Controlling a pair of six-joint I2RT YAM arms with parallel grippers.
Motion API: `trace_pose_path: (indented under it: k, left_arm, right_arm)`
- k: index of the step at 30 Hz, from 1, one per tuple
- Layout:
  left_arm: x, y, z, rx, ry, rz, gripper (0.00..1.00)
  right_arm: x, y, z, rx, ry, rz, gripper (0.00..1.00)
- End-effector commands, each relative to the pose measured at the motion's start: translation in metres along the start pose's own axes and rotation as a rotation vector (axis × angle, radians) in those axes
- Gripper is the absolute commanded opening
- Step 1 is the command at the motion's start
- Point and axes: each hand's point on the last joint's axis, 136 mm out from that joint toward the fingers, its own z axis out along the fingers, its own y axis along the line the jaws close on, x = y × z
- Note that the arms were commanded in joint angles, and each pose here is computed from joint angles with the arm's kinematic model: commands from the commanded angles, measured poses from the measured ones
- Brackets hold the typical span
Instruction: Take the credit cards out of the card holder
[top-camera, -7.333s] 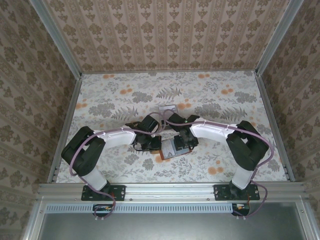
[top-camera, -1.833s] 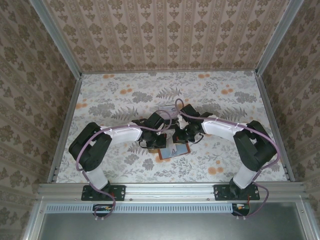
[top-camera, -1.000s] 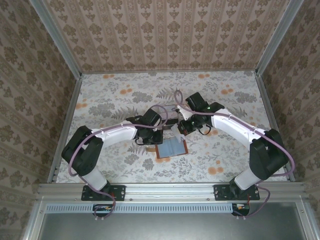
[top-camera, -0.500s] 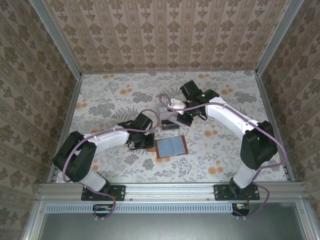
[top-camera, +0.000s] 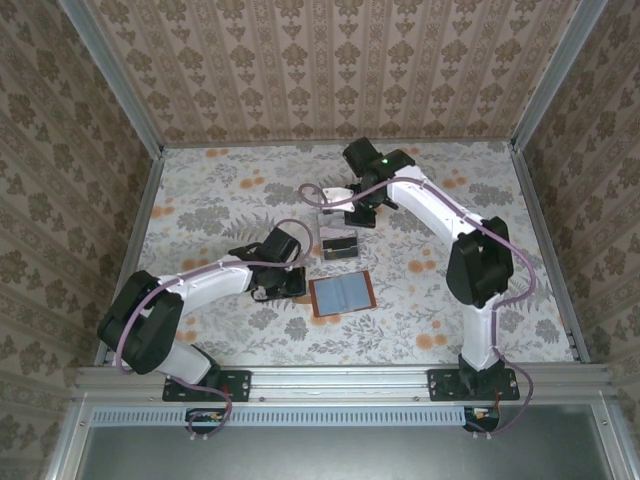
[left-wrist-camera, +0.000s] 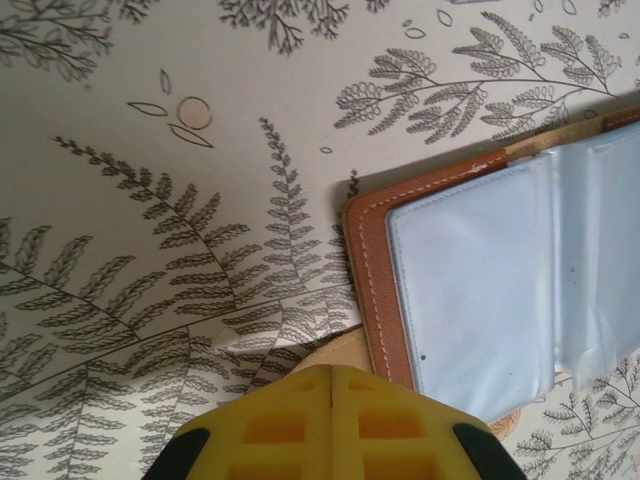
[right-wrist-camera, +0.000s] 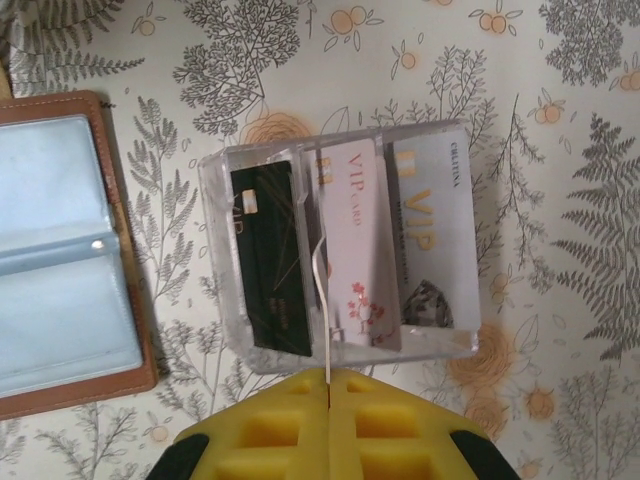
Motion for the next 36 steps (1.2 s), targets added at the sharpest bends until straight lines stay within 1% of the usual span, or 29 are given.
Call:
trace_pose_path:
  k: [1, 6, 17, 22, 36]
  left_arm:
    - [0.001, 0.006, -0.004, -0.018, -0.005, -0.024, 0.07]
    - [-0.001, 0.009, -0.006, -0.025, -0.005, -0.034, 0.07]
    - [-0.001, 0.017, -0.009, -0.039, -0.002, -0.056, 0.07]
    - [0.000, 0.020, -0.010, -0.042, -0.001, -0.068, 0.07]
    - [0.004, 0.025, -0.009, -0.048, 0.002, -0.079, 0.07]
  right_arm:
    - [0.003, 0.004, 0.004, -0.081, 0.028, -0.052, 0.00]
    - [0.003, -0.007, 0.013, -0.101, 0.060, -0.070, 0.00]
    - [-0.006, -0.030, 0.017, -0.085, 0.068, -0.121, 0.00]
    - [-0.001, -0.034, 0.028, -0.090, 0.095, -0.138, 0.00]
    - [-0.007, -0.030, 0.050, -0.115, 0.082, -0.146, 0.02]
